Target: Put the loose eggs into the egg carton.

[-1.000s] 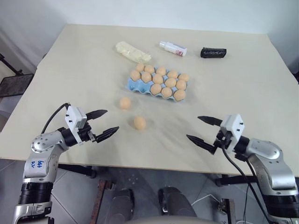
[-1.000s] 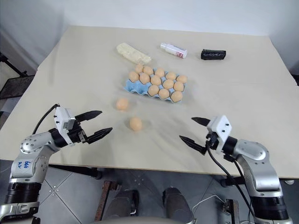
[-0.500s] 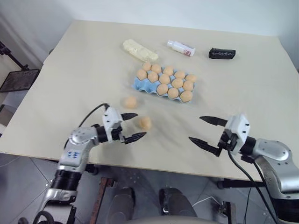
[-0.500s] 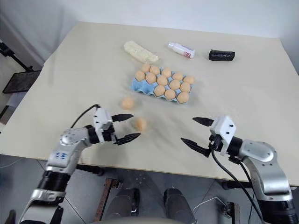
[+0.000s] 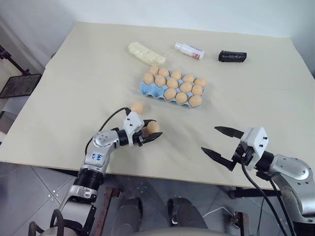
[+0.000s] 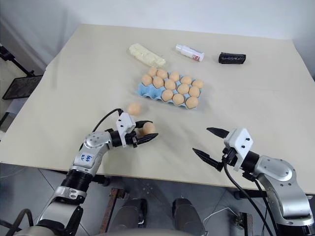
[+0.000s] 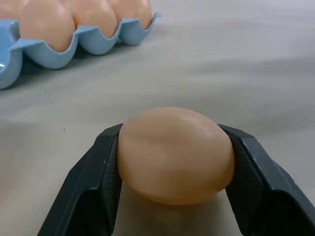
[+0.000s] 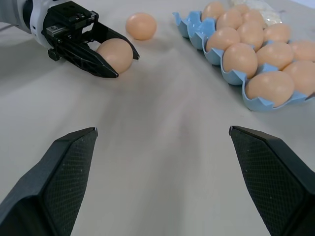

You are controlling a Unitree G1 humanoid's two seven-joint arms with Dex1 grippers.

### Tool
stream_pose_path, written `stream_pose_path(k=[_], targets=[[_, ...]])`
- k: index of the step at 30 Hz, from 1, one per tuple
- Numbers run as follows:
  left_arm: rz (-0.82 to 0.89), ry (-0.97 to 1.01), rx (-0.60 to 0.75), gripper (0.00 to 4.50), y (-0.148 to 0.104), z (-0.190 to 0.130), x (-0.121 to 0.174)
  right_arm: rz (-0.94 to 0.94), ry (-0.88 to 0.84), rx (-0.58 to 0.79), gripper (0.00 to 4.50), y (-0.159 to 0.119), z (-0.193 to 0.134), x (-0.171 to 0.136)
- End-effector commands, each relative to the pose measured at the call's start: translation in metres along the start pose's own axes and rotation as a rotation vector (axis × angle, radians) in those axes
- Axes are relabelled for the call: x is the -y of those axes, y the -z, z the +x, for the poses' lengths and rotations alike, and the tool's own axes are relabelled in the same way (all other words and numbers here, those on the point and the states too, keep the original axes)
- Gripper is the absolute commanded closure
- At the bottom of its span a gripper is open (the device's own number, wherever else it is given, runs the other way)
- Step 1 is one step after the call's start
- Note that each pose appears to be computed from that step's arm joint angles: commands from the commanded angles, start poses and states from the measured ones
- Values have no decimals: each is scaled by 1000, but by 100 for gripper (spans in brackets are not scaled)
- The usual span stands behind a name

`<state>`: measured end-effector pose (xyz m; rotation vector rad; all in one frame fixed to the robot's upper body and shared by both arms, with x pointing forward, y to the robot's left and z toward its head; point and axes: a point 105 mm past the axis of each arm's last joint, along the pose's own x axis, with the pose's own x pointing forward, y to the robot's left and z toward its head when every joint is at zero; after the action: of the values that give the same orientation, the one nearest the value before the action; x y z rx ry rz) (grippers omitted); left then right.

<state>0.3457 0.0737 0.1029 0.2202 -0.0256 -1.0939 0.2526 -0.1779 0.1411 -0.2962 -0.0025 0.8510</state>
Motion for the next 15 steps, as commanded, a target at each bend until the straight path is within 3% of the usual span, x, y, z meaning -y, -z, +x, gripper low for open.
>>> stream_pose_path(k=[1,3,8,15], targets=[[45,-84,101,202,-47,14,-34,-10,32,41,0,-12,-3,-1],[51,-132,118,202,-62,23,-54,-11,51,41,0,-12,-4,-1],[56,-226,90,202,-73,41,-86,-15,81,46,0,-14,-5,2],[15,-235,65,202,-73,64,-89,-18,109,64,0,-18,-4,2]])
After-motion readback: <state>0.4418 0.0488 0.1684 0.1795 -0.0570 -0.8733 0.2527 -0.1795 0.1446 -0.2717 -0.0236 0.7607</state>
